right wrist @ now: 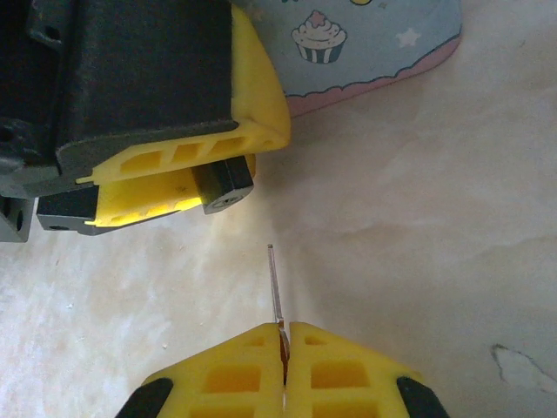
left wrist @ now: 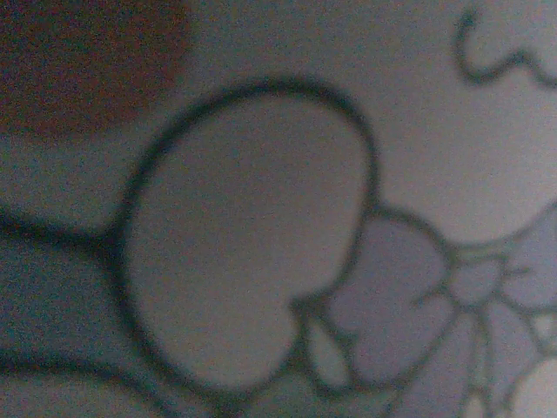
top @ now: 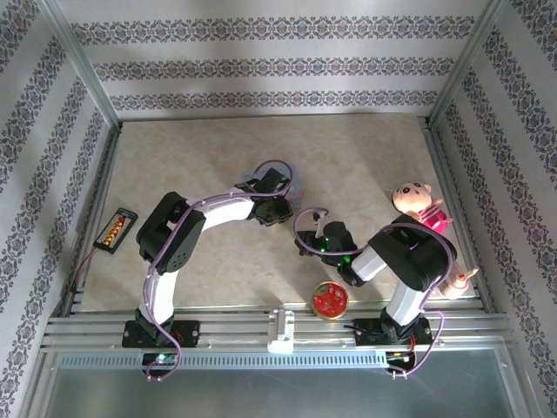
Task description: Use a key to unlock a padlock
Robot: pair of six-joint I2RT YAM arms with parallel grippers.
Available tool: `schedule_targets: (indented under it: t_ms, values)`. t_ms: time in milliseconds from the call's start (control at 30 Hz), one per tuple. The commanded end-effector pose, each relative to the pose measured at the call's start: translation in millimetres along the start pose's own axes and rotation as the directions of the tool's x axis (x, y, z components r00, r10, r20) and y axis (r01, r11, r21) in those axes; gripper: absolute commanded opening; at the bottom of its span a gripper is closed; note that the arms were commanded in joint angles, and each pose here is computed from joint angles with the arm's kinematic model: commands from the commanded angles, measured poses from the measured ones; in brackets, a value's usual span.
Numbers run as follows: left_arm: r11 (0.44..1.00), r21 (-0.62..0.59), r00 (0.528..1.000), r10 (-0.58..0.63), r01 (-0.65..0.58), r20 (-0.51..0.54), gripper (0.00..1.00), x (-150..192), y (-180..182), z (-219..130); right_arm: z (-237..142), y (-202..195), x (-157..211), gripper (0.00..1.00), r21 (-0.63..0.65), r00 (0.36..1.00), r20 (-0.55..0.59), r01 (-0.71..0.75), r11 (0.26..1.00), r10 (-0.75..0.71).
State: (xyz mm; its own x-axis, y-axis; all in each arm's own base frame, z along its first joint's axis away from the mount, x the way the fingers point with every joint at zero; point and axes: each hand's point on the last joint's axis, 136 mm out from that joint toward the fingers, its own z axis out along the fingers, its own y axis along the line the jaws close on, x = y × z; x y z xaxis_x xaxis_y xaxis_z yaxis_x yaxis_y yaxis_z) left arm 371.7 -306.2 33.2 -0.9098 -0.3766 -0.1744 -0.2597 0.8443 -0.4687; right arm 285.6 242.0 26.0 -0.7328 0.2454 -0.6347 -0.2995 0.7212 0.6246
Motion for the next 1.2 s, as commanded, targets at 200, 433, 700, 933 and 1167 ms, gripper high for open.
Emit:
schedule_targets:
  t_ms: [200,433,700,933,1167]
  values:
    - [0.996,0.089,0.999,-0.032,0.031,0.002,0.08,-8,-17,-13,10,15,0,0.00,-0.058,1.000,-0.001,0.010,0.998,-0.010]
    - [0.995,0.094,1.000,-0.030,0.031,-0.004,0.08,-8,-19,-14,16,23,-12,0.00,-0.074,0.999,0.024,0.029,0.997,-0.027]
    - [0.995,0.101,1.000,-0.027,0.027,-0.008,0.08,-7,-20,-14,22,23,-13,0.00,-0.073,1.000,0.018,0.025,0.997,-0.024]
    - [0.994,0.107,1.000,-0.028,0.029,-0.012,0.08,-7,-21,-14,23,21,-13,0.00,-0.068,0.999,0.023,0.024,0.997,-0.022]
    - [0.993,0.115,0.999,-0.026,0.028,-0.018,0.08,-6,-23,-13,23,23,-16,0.00,-0.075,0.999,0.040,0.032,0.997,-0.030]
